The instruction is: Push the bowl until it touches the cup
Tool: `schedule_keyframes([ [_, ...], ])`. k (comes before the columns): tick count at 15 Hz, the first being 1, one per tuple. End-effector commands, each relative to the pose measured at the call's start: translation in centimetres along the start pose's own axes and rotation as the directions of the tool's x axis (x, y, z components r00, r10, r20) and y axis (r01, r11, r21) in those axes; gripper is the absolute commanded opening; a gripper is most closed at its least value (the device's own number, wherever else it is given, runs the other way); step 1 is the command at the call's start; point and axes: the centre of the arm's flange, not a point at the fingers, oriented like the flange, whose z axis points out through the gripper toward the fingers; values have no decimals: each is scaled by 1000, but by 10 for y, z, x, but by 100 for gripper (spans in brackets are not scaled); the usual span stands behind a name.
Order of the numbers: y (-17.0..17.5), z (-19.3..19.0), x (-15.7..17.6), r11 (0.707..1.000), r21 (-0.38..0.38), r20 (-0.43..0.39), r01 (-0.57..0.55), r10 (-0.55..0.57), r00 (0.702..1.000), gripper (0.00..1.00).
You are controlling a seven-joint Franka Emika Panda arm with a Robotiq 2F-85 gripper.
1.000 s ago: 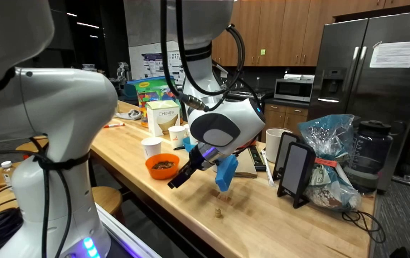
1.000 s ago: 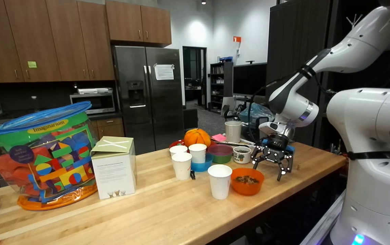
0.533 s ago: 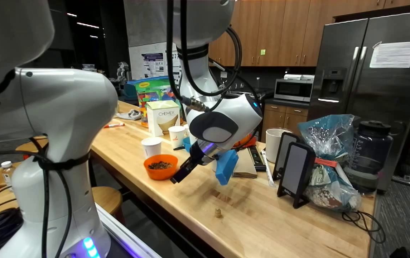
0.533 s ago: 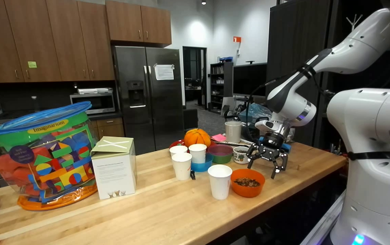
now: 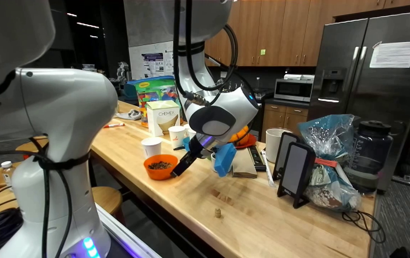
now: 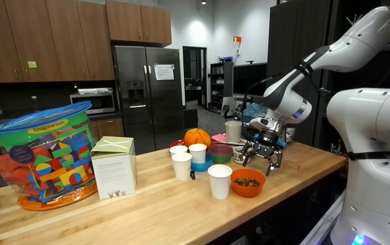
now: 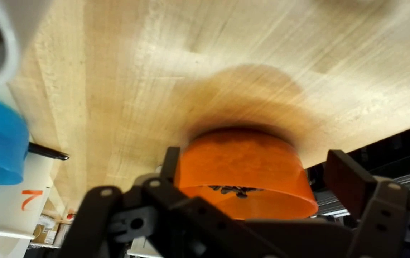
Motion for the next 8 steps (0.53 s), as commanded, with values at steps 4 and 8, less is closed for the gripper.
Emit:
schedule_keyframes([
  [4,10,4,-6,1000,-18,-30,1,-2,1000,100],
  [8,13,11,-4,1000,-22,-54,5,-6,999,100],
])
